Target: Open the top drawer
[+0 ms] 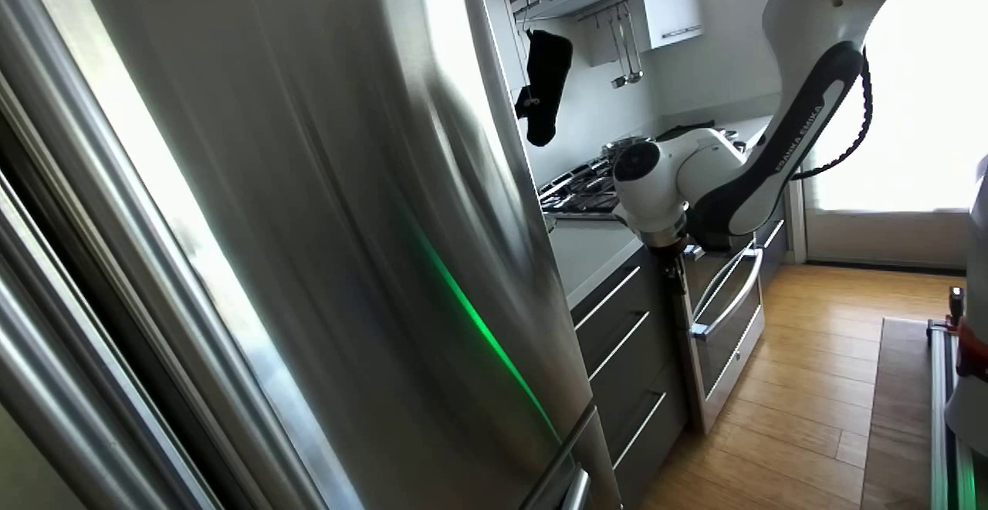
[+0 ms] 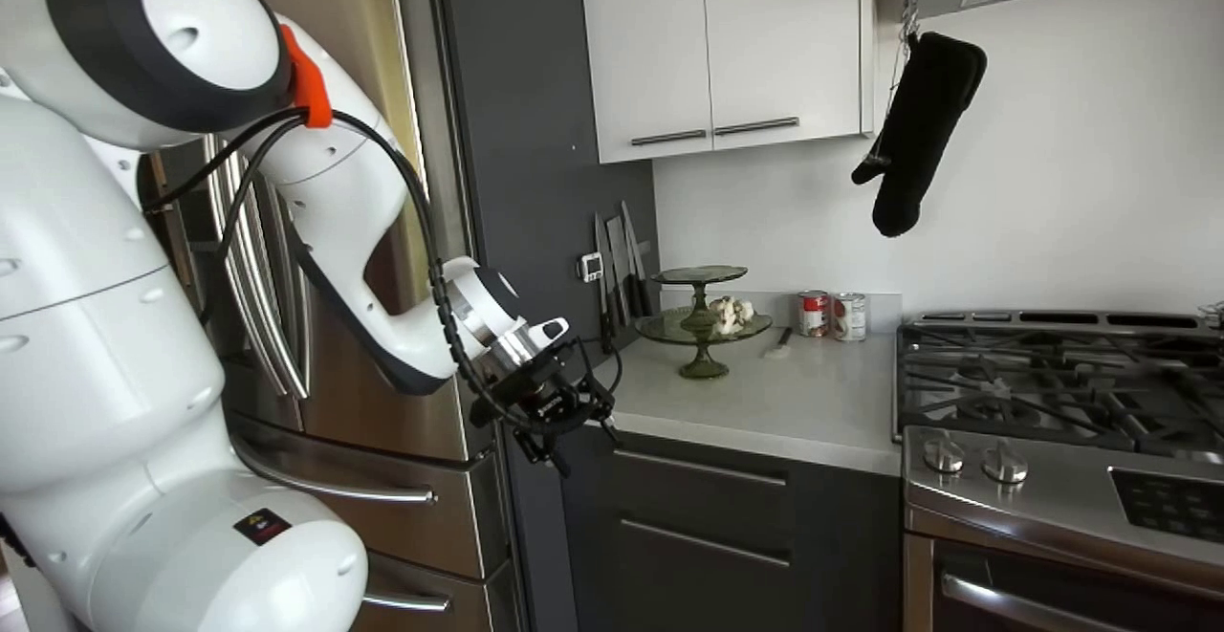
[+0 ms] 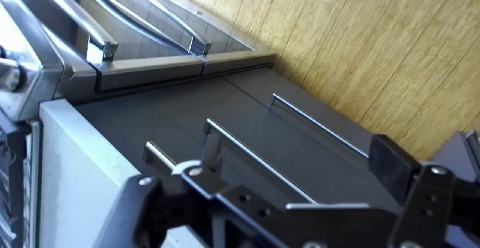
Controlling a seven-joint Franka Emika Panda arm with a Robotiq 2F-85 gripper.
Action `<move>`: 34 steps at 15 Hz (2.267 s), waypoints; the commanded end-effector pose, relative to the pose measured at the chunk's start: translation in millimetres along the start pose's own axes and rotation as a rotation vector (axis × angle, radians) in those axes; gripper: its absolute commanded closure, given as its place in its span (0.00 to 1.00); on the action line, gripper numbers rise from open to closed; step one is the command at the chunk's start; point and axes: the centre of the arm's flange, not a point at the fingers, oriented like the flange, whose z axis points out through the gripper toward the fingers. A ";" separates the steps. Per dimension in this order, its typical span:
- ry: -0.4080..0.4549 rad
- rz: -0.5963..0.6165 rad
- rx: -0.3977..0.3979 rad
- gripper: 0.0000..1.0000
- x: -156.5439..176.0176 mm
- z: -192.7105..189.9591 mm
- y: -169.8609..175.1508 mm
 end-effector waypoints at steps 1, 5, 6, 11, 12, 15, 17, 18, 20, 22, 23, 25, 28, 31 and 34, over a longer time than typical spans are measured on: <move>0.105 -0.159 -0.095 0.00 11.8 40.4 -6.2; 0.273 -0.320 -0.184 0.00 19.9 62.0 -10.1; 0.318 -0.351 -0.210 0.00 23.4 65.5 -11.2; 0.531 -0.405 -0.266 0.00 46.8 76.3 -26.4; 0.558 -0.393 -0.249 0.00 49.6 80.7 -30.6; 0.498 -0.397 -0.262 0.00 46.7 32.4 -16.4; 0.502 -0.396 -0.267 0.00 47.2 30.0 -14.8; 0.503 -0.395 -0.269 0.00 47.3 29.1 -14.0; 0.503 -0.395 -0.270 0.00 47.3 28.8 -13.9; 0.479 -0.407 -0.287 0.00 49.6 31.1 -12.8; 0.490 -0.432 -0.277 0.00 51.1 38.6 -15.8; 0.496 -0.473 -0.264 0.00 49.6 53.1 -23.2; 0.526 -0.553 -0.246 0.00 44.4 73.3 -37.9; 0.561 -0.626 -0.242 0.00 38.5 88.9 -53.1; 0.572 -0.660 -0.256 0.00 35.2 110.4 -64.1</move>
